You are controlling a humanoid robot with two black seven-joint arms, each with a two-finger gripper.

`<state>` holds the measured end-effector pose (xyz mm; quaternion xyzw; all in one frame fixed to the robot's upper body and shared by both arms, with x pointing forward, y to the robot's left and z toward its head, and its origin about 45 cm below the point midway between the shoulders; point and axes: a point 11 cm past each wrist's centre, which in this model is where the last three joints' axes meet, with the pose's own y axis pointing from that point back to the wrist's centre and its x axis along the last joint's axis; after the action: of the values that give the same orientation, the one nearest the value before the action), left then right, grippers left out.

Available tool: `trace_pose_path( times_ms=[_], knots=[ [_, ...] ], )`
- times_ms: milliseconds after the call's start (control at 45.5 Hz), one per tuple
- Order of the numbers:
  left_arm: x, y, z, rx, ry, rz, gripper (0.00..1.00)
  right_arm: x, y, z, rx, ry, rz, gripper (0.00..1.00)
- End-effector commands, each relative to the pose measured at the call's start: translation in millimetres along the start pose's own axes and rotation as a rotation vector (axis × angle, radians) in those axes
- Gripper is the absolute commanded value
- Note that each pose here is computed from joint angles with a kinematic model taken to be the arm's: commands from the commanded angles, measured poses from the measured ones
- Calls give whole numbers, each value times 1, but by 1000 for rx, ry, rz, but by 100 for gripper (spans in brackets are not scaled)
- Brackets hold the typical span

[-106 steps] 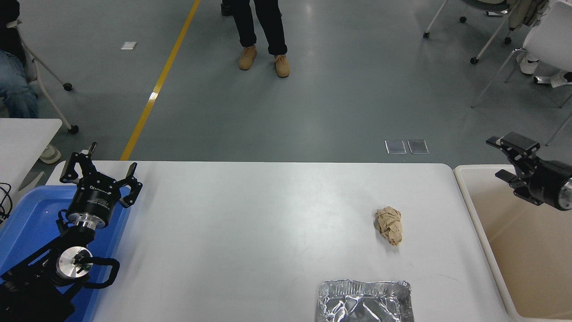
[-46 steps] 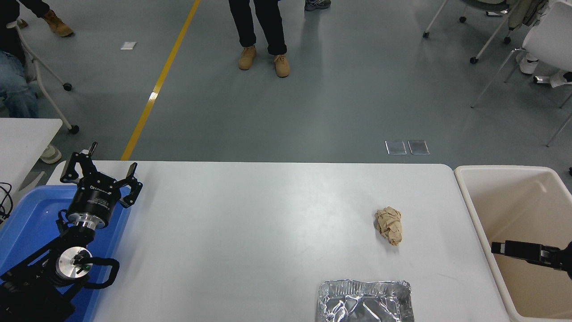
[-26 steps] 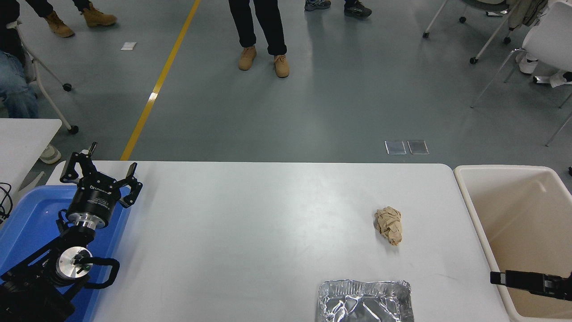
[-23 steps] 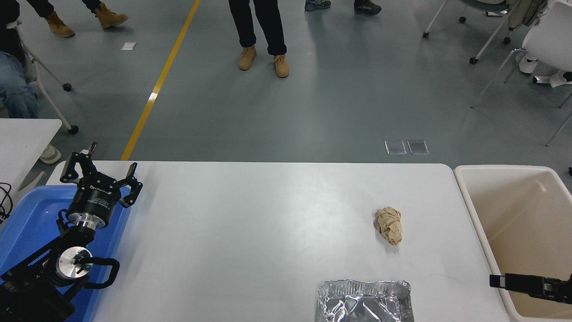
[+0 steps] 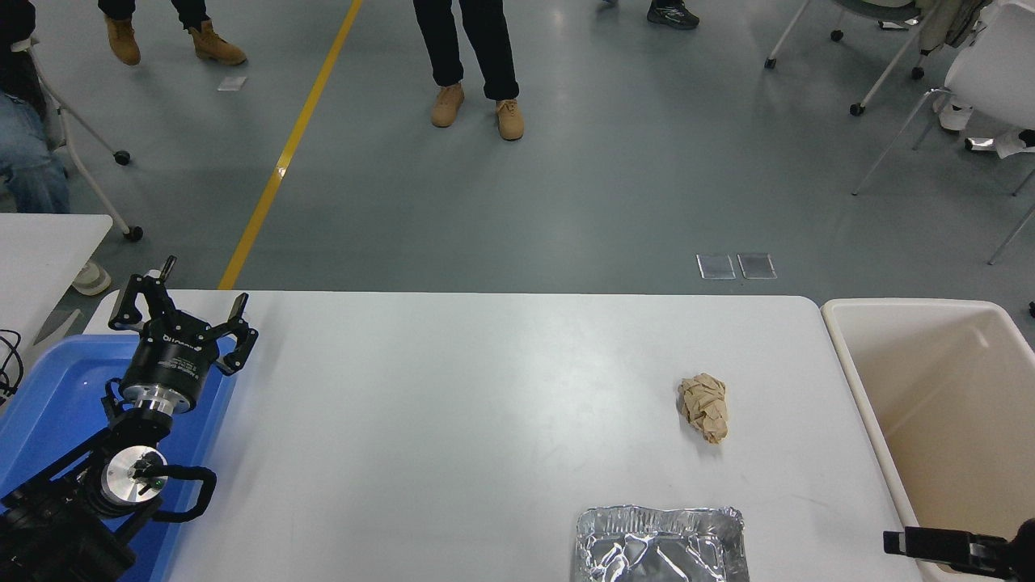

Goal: Clean the table surface

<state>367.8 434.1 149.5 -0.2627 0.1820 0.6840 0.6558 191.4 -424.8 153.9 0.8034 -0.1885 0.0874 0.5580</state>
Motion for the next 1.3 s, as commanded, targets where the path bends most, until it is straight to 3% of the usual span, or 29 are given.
trace_pose_path(
  times_ms=[0,374,549,989,1275],
  knots=[
    [0,0,0,-1,0,0,99,-11,-22,-28,76,-5,-37,98],
    [0,0,0,1,0,0,99,21,-35,-59,158,4,18,98],
    [0,0,0,1,0,0,99,3,-54,-76,201,-29,-42,98],
    [0,0,0,1,0,0,99,-12,-90,-60,147,-33,-82,98],
    [0,0,0,1,0,0,99,-20,-95,-49,119,-46,-89,98]
  ],
)
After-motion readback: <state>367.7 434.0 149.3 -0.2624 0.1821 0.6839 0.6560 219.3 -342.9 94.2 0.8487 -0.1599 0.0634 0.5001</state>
